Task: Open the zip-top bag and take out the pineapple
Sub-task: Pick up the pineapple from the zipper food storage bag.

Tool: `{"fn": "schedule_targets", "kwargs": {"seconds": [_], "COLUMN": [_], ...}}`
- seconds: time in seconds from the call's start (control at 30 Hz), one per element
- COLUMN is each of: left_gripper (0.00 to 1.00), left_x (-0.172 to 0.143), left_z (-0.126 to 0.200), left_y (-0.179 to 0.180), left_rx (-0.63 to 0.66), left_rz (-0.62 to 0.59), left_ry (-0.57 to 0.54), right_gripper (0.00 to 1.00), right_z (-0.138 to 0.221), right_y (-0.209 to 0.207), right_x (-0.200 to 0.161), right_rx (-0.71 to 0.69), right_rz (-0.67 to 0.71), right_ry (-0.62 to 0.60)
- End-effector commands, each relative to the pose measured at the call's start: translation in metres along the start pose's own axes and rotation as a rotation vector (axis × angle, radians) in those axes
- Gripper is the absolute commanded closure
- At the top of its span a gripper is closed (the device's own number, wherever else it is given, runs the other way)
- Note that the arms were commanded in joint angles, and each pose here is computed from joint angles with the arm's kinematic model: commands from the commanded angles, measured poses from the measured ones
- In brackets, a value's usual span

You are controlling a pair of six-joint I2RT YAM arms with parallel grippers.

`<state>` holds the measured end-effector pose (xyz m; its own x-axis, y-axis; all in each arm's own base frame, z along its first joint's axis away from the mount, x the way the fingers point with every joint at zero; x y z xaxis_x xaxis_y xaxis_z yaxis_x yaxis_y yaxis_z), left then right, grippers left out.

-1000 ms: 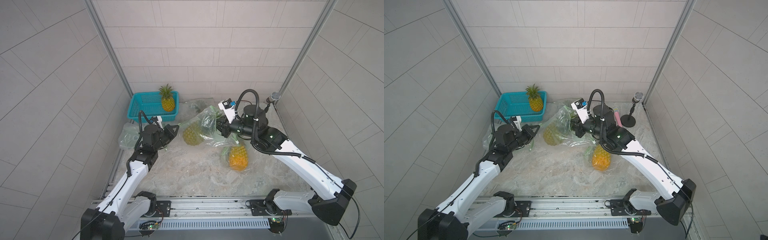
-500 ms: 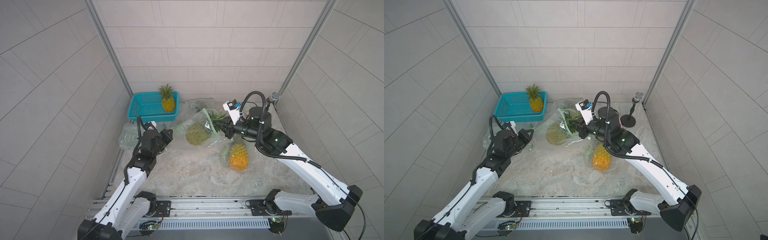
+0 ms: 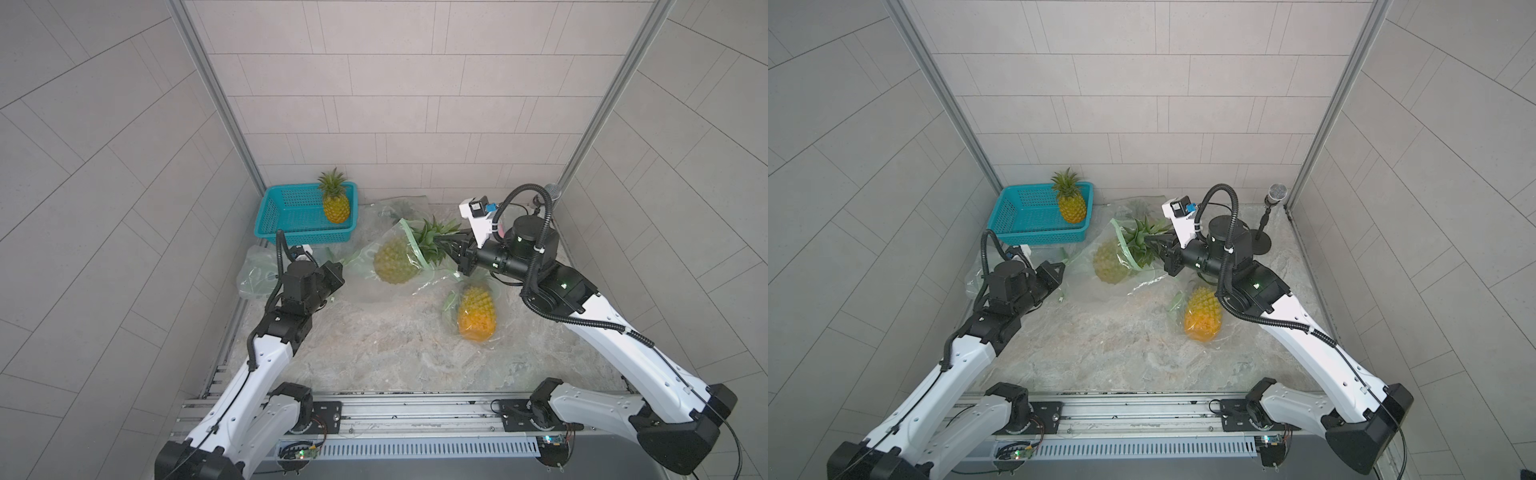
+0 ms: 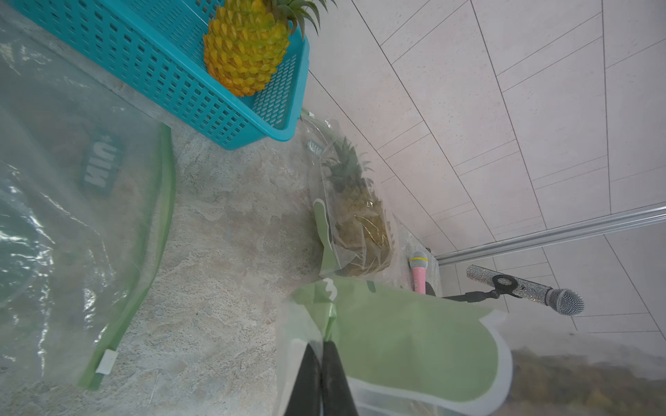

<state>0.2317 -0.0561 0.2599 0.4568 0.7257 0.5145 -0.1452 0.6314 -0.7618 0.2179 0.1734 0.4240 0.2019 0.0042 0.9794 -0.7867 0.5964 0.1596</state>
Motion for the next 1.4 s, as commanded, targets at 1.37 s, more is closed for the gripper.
{"fn": "schedule_targets", "kwargs": {"seconds": [1.37], "left_gripper": [1.0], "left_x": [0.004], "left_z": [0.01], "left_y": [0.03], "left_rx": [0.131], "left_rz": [-0.017], "left_ry": [-0.085], "right_gripper": [1.0], "right_z": [0.059], "right_y": [0.02], "right_x": [0.051], "right_rx": [0.02], "right_rz": [0.083], "right_ry": [-0.314]}}
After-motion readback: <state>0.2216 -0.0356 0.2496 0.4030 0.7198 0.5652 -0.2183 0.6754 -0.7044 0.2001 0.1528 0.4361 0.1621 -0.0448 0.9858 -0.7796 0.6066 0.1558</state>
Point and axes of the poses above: each gripper's point midway between its finger pads, its own z axis back along the fingers, its own y axis along the line the jaws close on, x = y × z, the point moved 10 cm from there along z, back along the fingers, and after that the axes turned 5 degrees about z, right-handed, at the moved point
